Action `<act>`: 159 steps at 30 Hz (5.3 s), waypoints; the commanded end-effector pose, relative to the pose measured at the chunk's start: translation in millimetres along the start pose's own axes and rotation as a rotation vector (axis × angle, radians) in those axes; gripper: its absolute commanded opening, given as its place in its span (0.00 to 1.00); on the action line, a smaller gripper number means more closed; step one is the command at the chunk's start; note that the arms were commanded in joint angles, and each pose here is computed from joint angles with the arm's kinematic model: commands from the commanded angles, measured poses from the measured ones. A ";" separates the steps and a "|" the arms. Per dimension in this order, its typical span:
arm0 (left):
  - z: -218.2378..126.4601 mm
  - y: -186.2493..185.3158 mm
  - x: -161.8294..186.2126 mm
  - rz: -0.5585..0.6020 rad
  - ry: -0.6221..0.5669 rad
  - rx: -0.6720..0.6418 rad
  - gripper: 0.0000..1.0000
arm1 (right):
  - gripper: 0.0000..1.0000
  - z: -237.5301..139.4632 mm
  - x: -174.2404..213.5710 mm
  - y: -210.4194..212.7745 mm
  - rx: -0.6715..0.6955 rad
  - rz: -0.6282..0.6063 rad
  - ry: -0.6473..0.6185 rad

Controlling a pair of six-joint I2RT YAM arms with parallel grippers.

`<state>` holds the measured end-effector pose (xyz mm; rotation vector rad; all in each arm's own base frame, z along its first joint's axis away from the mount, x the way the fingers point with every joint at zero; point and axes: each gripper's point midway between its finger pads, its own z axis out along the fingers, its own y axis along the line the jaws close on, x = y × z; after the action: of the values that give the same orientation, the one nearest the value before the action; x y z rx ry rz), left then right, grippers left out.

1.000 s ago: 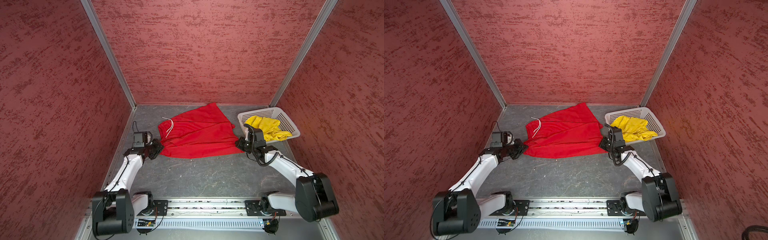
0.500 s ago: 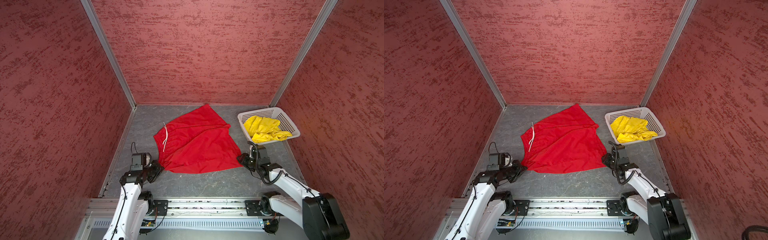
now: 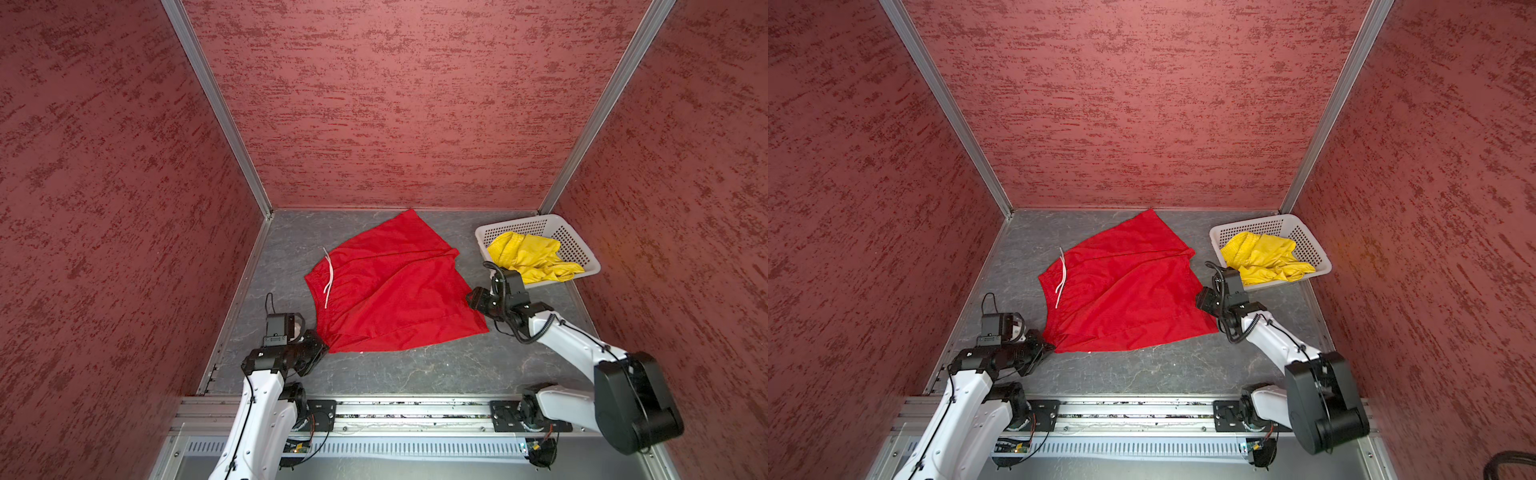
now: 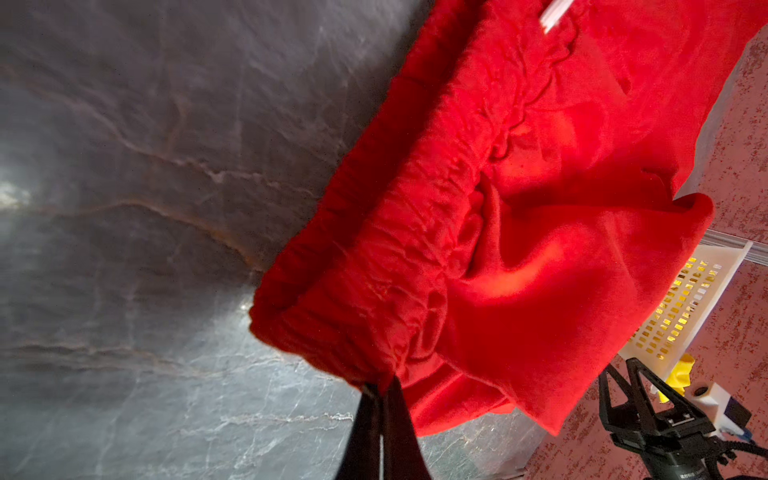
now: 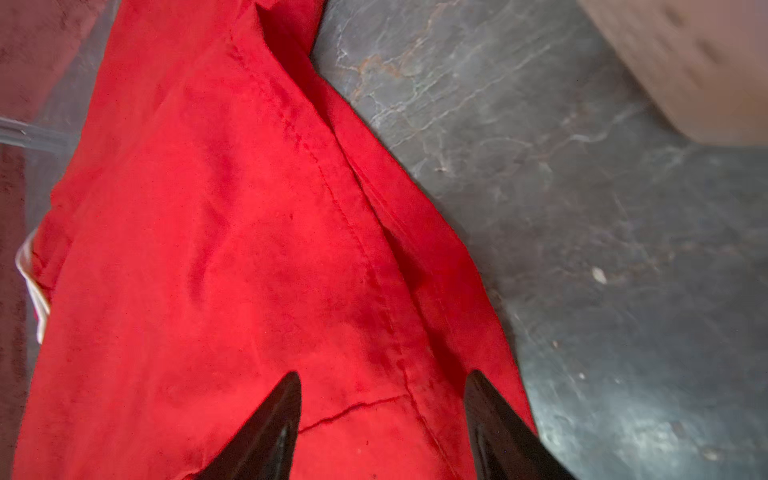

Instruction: Fold and stack the shorts

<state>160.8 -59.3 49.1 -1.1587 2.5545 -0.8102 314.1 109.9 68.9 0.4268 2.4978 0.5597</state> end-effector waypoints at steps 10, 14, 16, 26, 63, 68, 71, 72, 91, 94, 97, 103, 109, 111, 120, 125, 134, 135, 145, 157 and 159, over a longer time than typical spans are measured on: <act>7.1 0.3 -10.9 -0.009 -0.009 -0.037 0.00 | 0.43 40.7 24.3 0.7 0.037 -0.101 0.116; 6.5 -5.4 -16.5 -0.004 -0.017 -0.033 0.00 | 0.01 31.9 24.7 2.1 0.027 -0.101 0.104; 4.9 -8.9 -18.3 0.002 -0.019 -0.029 0.00 | 0.00 21.6 19.2 5.2 0.019 -0.101 0.073; -15.4 -26.6 -5.4 0.009 0.010 0.036 0.00 | 0.00 -75.2 1.3 -5.9 0.046 -0.032 -0.174; -89.1 -136.3 -77.9 -0.003 -0.243 0.289 0.00 | 0.00 -68.2 -182.8 93.4 0.001 -0.022 -0.468; -75.0 -134.4 -111.9 -0.065 -0.256 0.262 0.00 | 0.00 -16.4 -217.6 114.1 -0.031 -0.032 -0.435; -62.8 -129.3 -129.1 -0.088 -0.258 0.225 0.00 | 0.00 17.0 -237.7 127.4 -0.050 -0.045 -0.412; -57.7 -126.5 -134.8 -0.097 -0.258 0.210 0.00 | 0.00 29.3 -243.4 132.5 -0.058 -0.049 -0.402; 26.5 -97.0 -203.7 -0.203 -0.260 -0.017 0.55 | 0.43 205.1 -287.0 142.5 -0.092 -0.038 -0.261; 5.7 -109.4 -209.0 -0.166 -0.327 -0.016 0.59 | 0.45 195.0 -293.1 150.1 -0.115 -0.051 -0.275; -18.8 -128.8 -204.1 -0.084 -0.388 -0.021 0.68 | 0.45 170.9 -300.0 163.7 -0.143 -0.078 -0.298; -17.9 -115.0 -165.7 -0.041 -0.353 -0.089 0.85 | 0.49 101.3 -285.1 198.5 -0.195 -0.173 -0.358; 16.5 -93.5 -135.4 -0.099 -0.254 -0.001 0.94 | 0.49 93.0 -212.4 215.6 -0.193 -0.300 -0.253; 21.3 -93.5 -131.8 -0.082 -0.258 0.029 0.99 | 0.48 103.3 -177.0 220.9 -0.190 -0.354 -0.182; 41.8 -98.3 -132.3 -0.043 -0.261 0.097 0.99 | 0.47 127.7 -38.8 248.5 -0.258 -0.551 0.027; 52.7 -105.2 -136.2 -0.031 -0.261 0.143 0.96 | 0.46 139.2 -4.7 240.5 -0.269 -0.510 0.108; 72.9 -127.9 -178.7 -0.016 -0.288 0.148 0.33 | 0.46 120.8 56.6 222.8 -0.256 -0.412 0.178; 73.5 -131.5 -185.4 -0.010 -0.296 0.149 0.32 | 0.46 117.2 65.0 223.9 -0.261 -0.403 0.189; 104.1 -160.4 -249.6 0.036 -0.283 0.135 0.38 | 0.49 94.6 170.9 290.4 -0.404 -0.540 0.379; 23.7 -182.7 -239.7 0.188 -0.413 0.051 0.88 | 0.60 45.6 -37.1 226.4 -0.193 -0.462 -0.001; 12.1 -194.6 -228.1 0.229 -0.426 0.061 0.97 | 0.60 58.3 -45.4 199.3 -0.093 -0.460 0.013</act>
<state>447.4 10.1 124.2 -0.9758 2.2116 -0.5899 424.3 305.4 170.5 -0.1616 2.3455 0.6997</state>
